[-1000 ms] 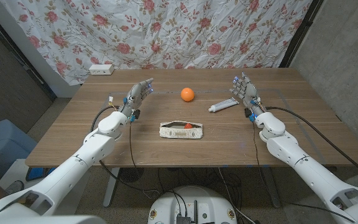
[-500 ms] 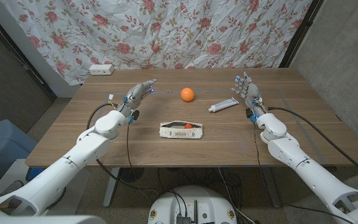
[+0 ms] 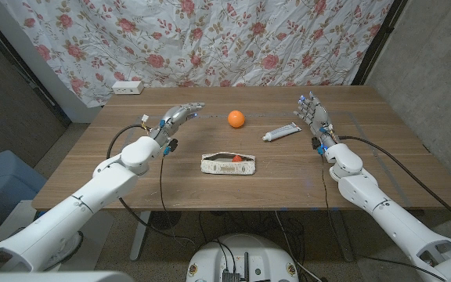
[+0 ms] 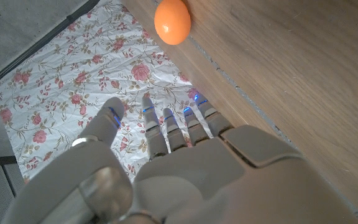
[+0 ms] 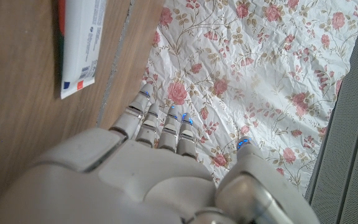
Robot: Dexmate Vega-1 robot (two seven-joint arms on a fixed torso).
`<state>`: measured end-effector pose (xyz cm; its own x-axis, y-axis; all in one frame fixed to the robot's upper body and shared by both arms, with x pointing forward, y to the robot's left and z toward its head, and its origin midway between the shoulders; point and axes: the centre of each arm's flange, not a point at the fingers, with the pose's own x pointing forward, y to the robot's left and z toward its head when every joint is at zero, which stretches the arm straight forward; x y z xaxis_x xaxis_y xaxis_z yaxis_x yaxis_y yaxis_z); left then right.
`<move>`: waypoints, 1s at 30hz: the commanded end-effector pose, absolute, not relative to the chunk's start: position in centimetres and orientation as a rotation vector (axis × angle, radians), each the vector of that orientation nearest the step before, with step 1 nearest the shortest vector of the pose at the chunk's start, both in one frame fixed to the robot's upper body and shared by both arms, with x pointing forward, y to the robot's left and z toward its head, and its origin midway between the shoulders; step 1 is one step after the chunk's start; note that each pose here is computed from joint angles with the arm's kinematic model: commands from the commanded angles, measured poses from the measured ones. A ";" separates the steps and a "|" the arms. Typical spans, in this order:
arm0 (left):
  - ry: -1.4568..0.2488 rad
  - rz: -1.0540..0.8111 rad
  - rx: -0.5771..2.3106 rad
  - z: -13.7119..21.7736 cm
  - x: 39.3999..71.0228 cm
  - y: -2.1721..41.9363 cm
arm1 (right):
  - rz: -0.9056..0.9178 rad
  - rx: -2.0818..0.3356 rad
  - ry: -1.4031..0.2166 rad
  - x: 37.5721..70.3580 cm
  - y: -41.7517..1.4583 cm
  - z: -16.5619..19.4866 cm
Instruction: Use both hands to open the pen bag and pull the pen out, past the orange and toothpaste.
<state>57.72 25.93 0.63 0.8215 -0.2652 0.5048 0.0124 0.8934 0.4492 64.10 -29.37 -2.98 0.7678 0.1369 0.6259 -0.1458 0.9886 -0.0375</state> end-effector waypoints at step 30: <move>-0.661 -0.020 1.050 1.6 49.9 21.1 | 0.155 0.033 -0.697 64.8 -30.3 -3.8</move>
